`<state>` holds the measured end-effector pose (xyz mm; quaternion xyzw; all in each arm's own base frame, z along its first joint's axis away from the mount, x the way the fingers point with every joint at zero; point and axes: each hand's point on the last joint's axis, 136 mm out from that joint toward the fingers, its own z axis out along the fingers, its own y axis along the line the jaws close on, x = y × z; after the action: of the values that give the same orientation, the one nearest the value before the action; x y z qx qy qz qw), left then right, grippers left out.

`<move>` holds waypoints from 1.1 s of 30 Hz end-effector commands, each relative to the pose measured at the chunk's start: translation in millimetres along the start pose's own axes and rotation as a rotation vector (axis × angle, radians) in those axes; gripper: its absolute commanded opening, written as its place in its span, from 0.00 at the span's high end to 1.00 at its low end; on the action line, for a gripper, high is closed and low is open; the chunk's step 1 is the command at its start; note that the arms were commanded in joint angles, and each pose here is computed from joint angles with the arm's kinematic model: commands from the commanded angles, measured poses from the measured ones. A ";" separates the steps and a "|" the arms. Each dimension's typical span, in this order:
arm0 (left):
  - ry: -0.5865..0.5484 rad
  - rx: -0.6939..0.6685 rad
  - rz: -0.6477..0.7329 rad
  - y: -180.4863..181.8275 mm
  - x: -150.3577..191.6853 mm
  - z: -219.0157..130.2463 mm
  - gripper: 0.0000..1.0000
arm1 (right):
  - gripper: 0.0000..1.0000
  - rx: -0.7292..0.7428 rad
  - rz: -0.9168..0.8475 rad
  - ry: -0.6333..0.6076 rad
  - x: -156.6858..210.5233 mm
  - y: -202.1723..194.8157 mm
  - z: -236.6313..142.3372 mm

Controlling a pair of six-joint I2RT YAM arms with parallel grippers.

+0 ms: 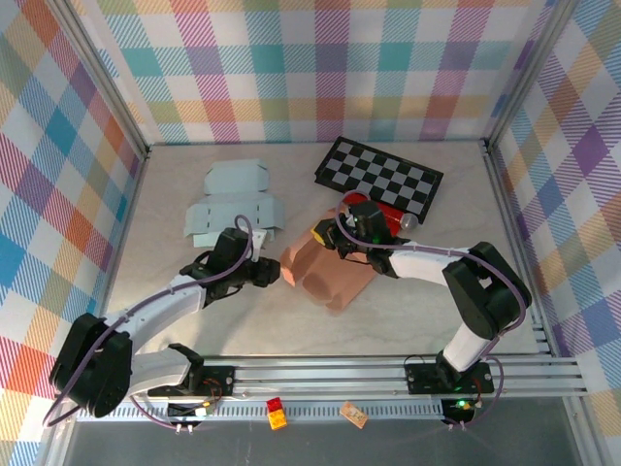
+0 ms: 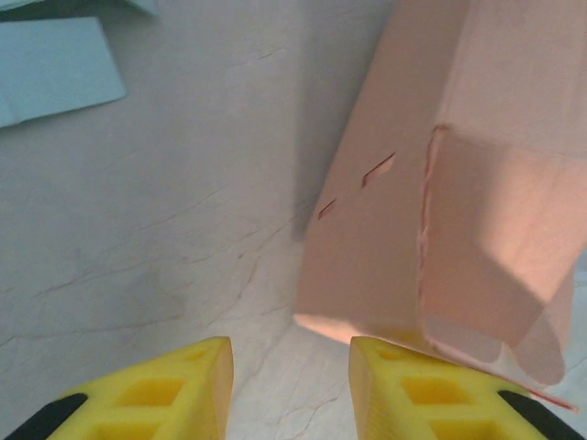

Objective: Fold the paper box

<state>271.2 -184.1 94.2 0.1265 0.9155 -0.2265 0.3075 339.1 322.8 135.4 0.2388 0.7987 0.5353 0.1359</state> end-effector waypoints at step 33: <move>0.040 0.133 0.230 -32.5 16.5 31.3 0.58 | 1.00 -0.036 -0.010 0.029 -0.9 -4.5 3.2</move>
<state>254.7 -219.1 65.1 0.2395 0.8944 -0.2500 0.2832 340.5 322.8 134.1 0.2319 0.7958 0.5437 0.1316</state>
